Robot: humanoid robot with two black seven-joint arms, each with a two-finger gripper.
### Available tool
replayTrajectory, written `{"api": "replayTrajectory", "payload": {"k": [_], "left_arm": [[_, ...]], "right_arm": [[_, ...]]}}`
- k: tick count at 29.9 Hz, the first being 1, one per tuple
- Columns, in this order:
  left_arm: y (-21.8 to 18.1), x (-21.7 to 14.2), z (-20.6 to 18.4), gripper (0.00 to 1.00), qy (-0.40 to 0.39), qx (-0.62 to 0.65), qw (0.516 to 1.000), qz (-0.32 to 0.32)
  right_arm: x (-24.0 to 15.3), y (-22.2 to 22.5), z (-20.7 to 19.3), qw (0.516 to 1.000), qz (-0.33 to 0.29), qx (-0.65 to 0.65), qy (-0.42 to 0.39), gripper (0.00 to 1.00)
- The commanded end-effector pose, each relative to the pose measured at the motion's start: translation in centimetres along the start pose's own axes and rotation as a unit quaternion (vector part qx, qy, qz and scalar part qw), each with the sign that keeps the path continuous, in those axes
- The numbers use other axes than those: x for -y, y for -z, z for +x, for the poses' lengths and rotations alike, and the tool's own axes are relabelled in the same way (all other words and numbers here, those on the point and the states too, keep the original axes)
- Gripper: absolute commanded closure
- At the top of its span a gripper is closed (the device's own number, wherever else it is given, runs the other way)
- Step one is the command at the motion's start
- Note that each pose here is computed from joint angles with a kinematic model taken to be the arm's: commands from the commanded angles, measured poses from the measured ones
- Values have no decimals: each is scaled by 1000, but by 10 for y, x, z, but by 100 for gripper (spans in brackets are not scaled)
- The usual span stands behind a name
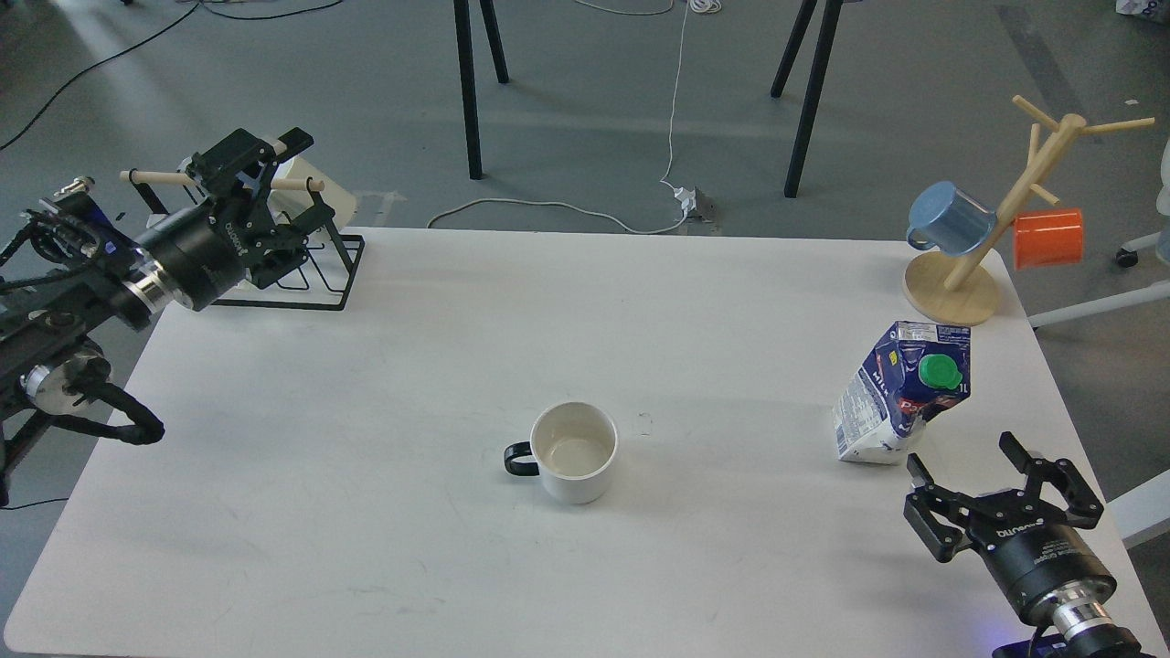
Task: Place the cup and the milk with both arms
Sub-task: 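Bring the right gripper up to the milk carton and grasp it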
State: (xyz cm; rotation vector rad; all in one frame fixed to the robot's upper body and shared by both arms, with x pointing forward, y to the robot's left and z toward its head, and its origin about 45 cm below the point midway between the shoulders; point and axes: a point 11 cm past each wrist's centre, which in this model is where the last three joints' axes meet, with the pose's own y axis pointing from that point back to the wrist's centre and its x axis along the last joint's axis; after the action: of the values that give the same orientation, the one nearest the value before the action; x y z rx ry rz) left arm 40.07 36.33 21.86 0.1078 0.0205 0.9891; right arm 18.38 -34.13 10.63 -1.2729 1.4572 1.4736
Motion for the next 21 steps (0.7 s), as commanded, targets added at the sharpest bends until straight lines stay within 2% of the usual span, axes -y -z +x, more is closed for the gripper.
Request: {"api": "replayTrajectory", "payload": {"k": [1, 21], "left_arm": [[3, -3, 1, 1, -3, -1, 1000, 4], [20, -12, -1, 1, -7, -10, 1000, 20]], "right_arm": [[9, -24, -4, 1000, -16, 10, 24, 1], [19, -11, 8, 999, 35, 23, 20, 1]]}}
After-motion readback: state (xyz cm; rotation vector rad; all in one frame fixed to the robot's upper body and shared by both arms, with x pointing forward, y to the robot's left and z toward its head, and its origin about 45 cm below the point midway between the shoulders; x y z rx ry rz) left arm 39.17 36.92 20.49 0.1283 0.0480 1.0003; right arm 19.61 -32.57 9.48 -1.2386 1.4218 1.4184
